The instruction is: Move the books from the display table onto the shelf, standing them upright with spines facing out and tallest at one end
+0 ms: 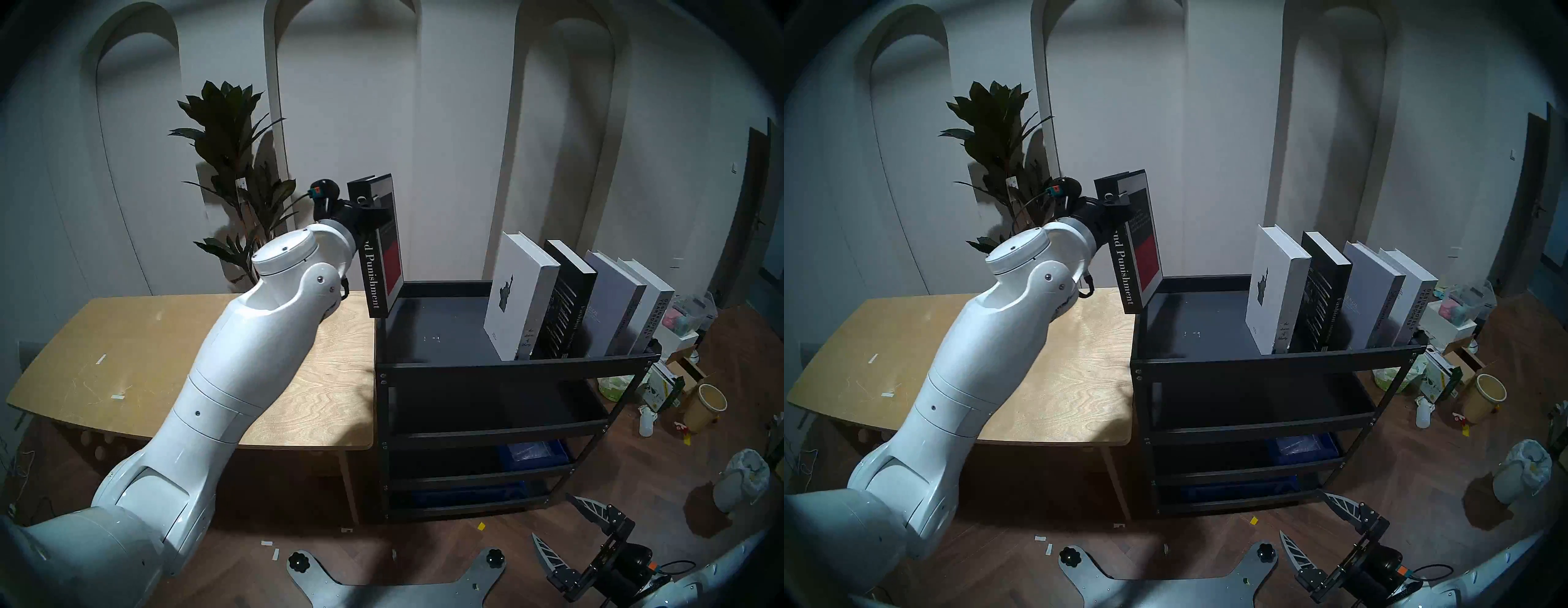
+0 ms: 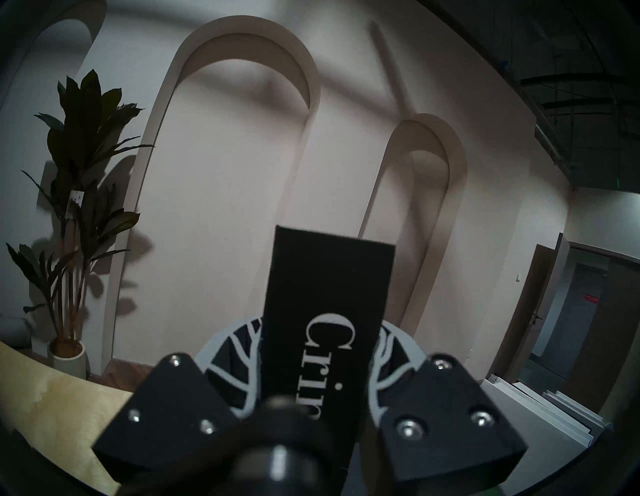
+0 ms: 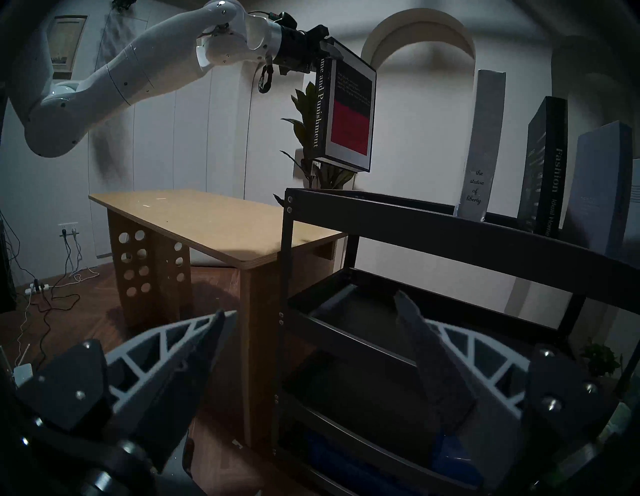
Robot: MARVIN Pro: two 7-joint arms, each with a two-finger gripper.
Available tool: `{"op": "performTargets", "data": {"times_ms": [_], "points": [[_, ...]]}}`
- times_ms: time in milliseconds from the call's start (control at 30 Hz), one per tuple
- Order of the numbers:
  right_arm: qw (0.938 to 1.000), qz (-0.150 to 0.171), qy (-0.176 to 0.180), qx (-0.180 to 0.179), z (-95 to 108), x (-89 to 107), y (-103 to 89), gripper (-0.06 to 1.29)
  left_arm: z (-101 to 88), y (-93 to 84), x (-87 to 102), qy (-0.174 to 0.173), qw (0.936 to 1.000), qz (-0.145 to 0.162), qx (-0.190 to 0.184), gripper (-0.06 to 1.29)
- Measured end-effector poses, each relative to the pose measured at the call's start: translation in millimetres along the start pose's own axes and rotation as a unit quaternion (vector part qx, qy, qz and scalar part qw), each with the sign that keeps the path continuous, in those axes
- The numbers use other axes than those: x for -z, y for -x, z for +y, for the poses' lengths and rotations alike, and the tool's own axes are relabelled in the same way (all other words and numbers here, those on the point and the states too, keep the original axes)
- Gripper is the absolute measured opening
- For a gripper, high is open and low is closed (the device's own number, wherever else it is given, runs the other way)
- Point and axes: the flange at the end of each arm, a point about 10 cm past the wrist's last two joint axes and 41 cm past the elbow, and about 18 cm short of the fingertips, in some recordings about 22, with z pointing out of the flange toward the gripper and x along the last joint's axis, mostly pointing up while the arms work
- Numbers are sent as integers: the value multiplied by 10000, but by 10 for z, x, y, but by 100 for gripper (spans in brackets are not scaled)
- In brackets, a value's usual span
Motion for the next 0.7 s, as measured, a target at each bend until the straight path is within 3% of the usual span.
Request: {"op": "performTargets", "data": {"times_ms": [300, 700], "points": [[9994, -247, 122, 188, 152, 105, 143, 121, 372, 147, -19, -286, 9994, -196, 70, 38], [9970, -498, 326, 504, 416, 204, 302, 121, 639, 89, -85, -859, 9961, -99, 185, 38]]}}
